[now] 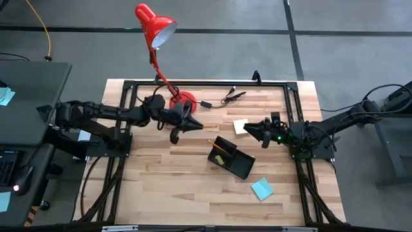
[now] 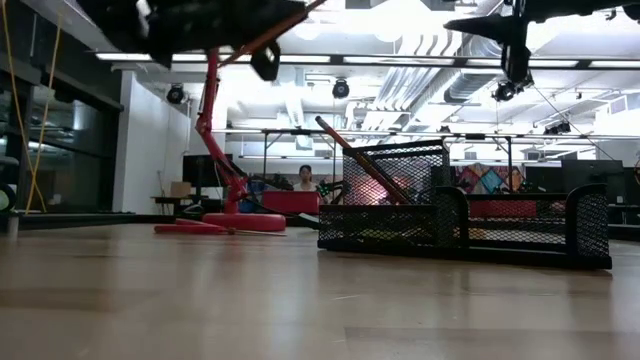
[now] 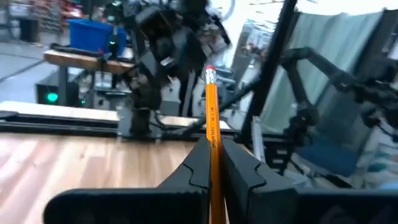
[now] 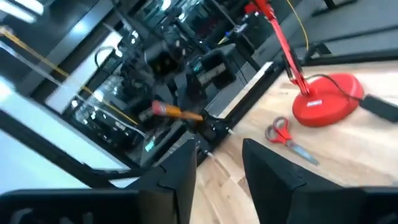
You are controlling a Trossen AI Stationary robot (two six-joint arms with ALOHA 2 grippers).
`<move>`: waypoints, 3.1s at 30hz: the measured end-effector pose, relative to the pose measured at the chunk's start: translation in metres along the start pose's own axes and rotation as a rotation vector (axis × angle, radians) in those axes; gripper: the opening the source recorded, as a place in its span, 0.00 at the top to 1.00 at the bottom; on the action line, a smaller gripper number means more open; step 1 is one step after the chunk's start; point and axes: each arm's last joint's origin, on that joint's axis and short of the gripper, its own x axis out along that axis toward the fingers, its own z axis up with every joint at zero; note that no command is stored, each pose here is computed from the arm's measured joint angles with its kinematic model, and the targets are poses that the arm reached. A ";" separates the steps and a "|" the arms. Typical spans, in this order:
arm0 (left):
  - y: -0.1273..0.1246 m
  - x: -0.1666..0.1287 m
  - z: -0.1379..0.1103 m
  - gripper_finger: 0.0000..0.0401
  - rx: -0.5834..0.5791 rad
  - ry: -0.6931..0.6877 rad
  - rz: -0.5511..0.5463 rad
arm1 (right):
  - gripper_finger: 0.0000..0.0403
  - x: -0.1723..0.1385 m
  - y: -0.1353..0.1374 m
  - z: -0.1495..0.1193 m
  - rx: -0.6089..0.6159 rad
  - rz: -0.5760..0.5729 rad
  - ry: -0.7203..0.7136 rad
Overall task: Pick and place office supplies into organizer
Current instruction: Put the orange pencil into the black desk organizer
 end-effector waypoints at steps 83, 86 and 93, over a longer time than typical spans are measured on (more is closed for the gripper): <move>0.018 -0.012 0.056 0.58 -0.137 -0.064 0.101 | 0.99 0.064 0.051 0.054 -0.322 0.056 -0.053; 0.020 -0.025 0.066 0.56 -0.096 -0.119 0.175 | 0.99 0.045 0.054 0.053 -0.296 0.002 -0.007; 0.028 -0.051 0.080 0.60 -0.033 -0.174 0.304 | 1.00 0.024 0.056 0.035 -0.256 -0.089 0.103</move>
